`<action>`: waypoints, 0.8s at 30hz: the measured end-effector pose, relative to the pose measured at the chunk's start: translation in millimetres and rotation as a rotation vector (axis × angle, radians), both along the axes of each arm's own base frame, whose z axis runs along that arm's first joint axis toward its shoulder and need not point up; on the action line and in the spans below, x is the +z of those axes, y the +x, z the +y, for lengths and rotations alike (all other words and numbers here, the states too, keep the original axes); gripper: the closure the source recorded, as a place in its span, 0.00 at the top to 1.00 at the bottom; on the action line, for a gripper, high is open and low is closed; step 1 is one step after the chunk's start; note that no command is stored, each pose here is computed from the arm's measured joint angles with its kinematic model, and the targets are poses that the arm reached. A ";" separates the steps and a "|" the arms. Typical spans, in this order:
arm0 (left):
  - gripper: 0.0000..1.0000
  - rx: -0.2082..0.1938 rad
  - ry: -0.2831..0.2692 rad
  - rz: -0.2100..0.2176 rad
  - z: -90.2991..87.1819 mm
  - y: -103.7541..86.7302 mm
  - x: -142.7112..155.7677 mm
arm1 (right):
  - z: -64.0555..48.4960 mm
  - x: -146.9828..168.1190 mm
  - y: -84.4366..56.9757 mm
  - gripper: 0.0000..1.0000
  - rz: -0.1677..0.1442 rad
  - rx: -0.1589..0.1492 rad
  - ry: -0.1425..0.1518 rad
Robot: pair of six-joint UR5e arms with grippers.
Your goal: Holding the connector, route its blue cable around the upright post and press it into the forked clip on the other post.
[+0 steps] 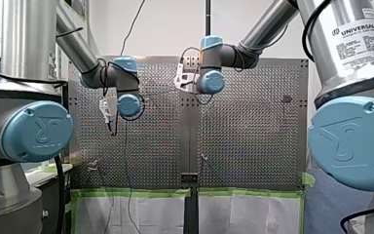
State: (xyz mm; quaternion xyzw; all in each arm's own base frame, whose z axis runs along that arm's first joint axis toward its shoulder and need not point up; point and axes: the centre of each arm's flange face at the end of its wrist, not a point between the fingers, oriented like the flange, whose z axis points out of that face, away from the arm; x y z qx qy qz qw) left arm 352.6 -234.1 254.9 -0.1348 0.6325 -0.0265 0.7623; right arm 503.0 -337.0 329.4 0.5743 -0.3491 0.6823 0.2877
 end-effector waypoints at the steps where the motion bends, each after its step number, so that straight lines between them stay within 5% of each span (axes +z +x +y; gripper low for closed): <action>1: 0.00 0.008 -0.011 -0.009 1.3 1.0 6.3 | -0.3 6.5 0.6 0.00 -0.006 0.003 -0.006; 19: 0.00 0.073 -0.144 -0.169 21.6 17.3 126.1 | -25.7 76.6 15.4 0.00 -0.066 0.069 -0.085; 24: 0.00 0.083 -0.153 -0.182 31.5 29.2 145.1 | -34.2 82.1 21.7 0.00 -0.066 0.088 -0.090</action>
